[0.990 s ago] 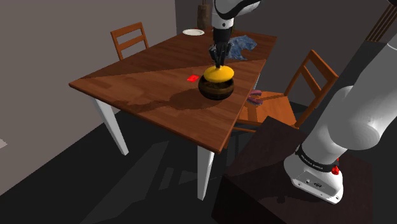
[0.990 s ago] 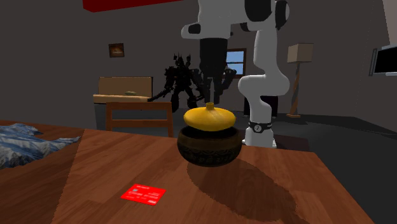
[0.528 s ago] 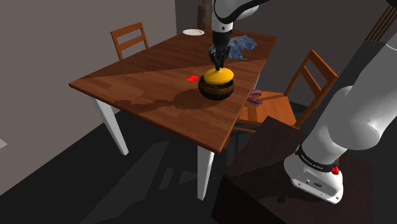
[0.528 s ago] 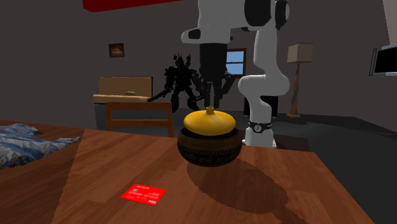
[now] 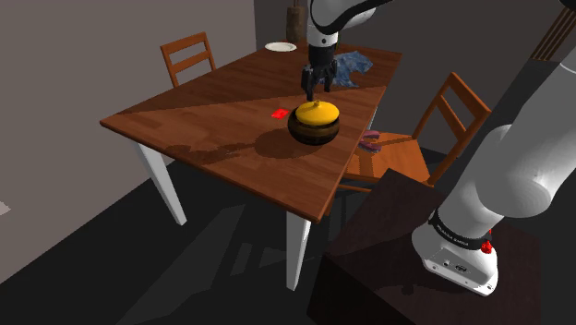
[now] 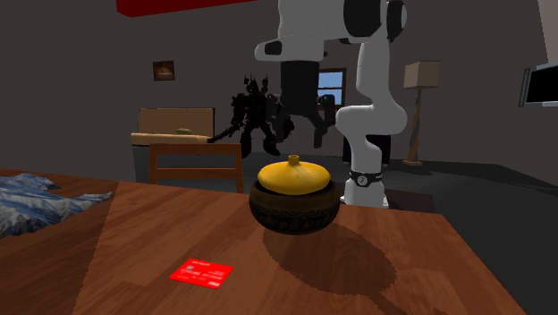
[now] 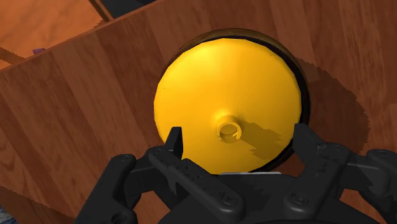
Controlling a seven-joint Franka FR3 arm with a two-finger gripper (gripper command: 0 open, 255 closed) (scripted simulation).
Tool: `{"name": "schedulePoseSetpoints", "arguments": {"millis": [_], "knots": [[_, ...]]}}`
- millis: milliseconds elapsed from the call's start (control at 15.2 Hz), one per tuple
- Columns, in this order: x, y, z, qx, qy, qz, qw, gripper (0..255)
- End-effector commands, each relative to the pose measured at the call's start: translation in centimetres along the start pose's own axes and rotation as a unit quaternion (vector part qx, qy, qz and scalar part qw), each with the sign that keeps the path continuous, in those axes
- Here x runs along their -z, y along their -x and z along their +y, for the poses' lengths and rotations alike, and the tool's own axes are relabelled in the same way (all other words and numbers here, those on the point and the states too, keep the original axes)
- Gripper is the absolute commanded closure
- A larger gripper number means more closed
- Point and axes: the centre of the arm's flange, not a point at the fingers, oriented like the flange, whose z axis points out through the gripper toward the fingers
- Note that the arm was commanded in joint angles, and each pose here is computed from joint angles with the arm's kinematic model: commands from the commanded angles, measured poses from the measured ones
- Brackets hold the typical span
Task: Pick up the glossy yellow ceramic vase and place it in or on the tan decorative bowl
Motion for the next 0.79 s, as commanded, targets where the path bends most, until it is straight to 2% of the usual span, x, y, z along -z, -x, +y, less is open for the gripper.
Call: {"name": "schedulePoseSetpoints", "arguments": {"millis": [0, 198, 726], "knots": [[1.3, 0.0, 0.0, 0.000, 0.000, 0.000, 1.0000, 0], [5.0, 0.0, 0.0, 0.000, 0.000, 0.000, 1.0000, 0], [5.0, 0.0, 0.0, 0.000, 0.000, 0.000, 1.0000, 0]]}}
